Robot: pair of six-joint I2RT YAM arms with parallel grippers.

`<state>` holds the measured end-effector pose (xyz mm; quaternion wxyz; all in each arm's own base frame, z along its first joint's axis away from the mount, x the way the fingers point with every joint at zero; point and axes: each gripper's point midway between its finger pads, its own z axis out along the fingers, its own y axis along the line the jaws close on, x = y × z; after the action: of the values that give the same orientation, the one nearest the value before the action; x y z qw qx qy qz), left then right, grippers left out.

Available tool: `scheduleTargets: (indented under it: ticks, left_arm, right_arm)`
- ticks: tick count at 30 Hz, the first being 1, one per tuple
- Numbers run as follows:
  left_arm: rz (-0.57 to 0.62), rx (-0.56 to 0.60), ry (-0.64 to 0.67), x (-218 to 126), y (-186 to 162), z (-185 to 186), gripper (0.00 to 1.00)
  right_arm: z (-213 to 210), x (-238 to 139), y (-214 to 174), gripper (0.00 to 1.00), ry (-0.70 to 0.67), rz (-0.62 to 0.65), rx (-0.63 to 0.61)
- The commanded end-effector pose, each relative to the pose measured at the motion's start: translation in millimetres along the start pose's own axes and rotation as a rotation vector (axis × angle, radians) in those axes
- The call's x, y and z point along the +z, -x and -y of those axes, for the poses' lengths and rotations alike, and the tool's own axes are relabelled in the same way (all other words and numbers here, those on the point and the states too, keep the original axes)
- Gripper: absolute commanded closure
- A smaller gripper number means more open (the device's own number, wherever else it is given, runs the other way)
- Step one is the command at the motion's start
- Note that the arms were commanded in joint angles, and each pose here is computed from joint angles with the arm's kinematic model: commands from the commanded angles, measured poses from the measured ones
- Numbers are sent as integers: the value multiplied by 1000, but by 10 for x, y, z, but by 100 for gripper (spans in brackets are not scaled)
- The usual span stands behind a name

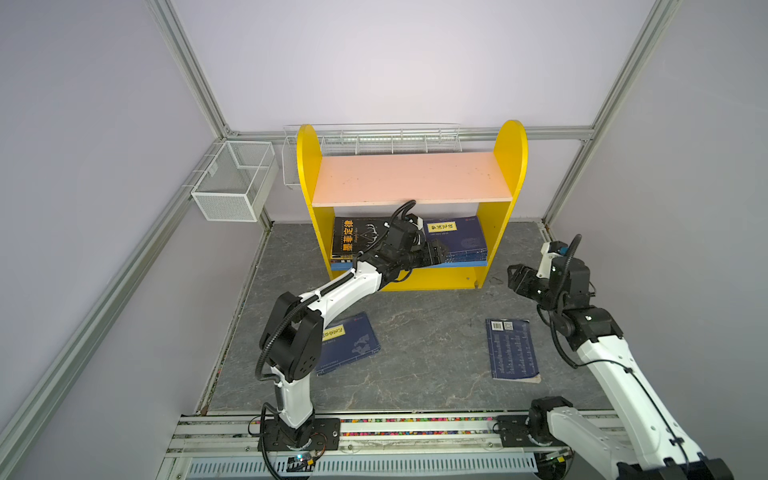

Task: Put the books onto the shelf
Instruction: 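Lower the Mengxi Bitan book flat onto the stack with the left gripper, then withdraw the left gripper and reach both grippers to the QR-code blue book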

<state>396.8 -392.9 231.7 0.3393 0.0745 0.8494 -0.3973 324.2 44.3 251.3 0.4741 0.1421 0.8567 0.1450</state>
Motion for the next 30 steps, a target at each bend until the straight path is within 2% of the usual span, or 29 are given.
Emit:
scheduleTargets:
  ticks: [1,4,6,8,11,16,20,24,27,30]
  left_arm:
    - [62,68,6,-208,167,85,21]
    - [82,93,-4,-265,163,109,21]
    - [91,132,-20,-293,133,149,21]
    - [77,182,-35,-299,45,196,21]
    - [26,295,-32,-269,-195,270,21]
    - [-72,493,-13,-210,-728,306,20]
    - [-146,562,-21,-198,-1055,185,20]
    - [-222,687,-4,-175,-1401,11,20]
    - [-297,708,16,-92,-1644,-175,20]
    - [-358,696,31,-9,-1817,-318,20]
  right_arm:
    - [106,67,-120,34,-37,-39,12]
    - [155,86,-146,34,-63,-48,15]
    - [300,108,-231,33,-136,-78,36]
    - [470,109,-307,28,-221,-100,69]
    - [908,164,-778,20,-379,-228,173]
    - [1375,228,-1499,16,-484,-397,355]
    - [1493,247,-1891,16,-473,-493,409]
    - [1386,274,-2172,20,-380,-597,395]
    - [1182,372,-2261,24,-237,-638,406]
    - [837,521,-2194,24,-81,-685,305]
